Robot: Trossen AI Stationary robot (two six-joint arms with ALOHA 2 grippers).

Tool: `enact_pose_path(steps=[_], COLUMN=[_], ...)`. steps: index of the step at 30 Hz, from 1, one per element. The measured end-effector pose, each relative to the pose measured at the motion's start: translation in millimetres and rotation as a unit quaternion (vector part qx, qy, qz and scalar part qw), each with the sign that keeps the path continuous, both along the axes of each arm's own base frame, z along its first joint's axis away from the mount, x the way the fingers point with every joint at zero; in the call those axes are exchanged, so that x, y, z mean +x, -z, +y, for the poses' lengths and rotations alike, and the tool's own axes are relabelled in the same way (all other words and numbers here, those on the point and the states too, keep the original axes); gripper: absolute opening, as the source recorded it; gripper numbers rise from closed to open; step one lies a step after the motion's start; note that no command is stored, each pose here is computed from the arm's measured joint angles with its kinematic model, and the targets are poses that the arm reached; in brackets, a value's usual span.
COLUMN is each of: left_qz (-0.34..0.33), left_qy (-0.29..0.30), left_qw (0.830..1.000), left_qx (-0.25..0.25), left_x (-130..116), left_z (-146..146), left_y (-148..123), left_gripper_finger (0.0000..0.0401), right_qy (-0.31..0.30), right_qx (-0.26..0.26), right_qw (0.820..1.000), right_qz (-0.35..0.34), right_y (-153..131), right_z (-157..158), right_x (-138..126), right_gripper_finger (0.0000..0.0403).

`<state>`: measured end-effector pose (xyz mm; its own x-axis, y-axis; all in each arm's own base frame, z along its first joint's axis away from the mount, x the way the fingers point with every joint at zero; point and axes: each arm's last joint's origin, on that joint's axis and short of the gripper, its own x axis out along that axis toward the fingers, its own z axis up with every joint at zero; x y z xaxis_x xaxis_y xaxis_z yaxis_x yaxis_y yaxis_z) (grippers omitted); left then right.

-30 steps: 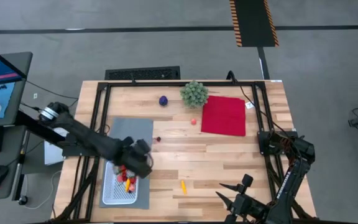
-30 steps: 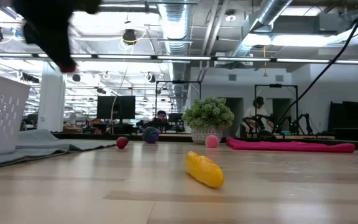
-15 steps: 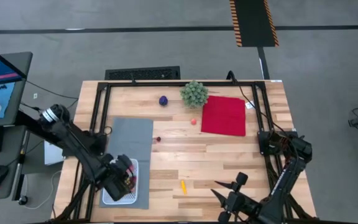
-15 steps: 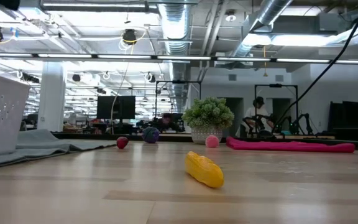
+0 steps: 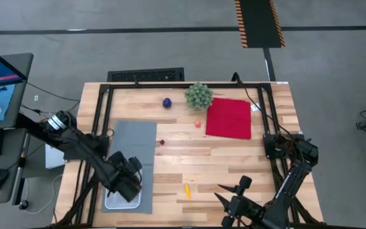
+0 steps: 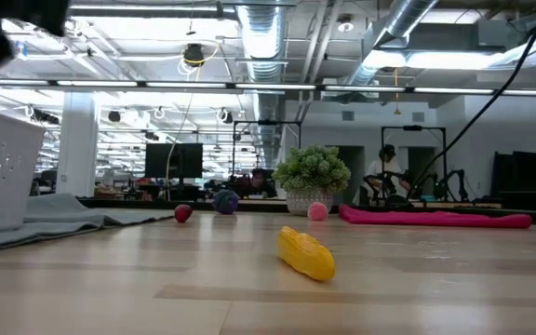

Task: Pick and placing Produce into tupperware
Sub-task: Put the red cherry into the white basket

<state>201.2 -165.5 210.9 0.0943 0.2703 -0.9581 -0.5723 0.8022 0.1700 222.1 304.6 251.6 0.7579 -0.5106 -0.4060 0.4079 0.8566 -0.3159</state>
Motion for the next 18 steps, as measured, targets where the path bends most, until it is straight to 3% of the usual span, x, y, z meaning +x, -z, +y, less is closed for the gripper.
enact_pose_path(steps=[6,18], left_qz=[0.027,0.020], left_qy=[0.015,0.091], left_qw=[0.999,0.996], left_qx=[0.027,0.000], left_x=[23.6,78.0], left_z=[32.3,112.2], left_y=[-14.0,-23.8], left_gripper_finger=[0.0235,0.0236], right_qy=[0.008,0.007], right_qx=[0.006,0.015], right_qw=[1.000,1.000], right_qz=[0.009,0.012], right_y=[0.6,1.0], right_z=[-3.2,-1.6], right_x=[4.4,3.4], right_gripper_finger=[0.0175,0.0175])
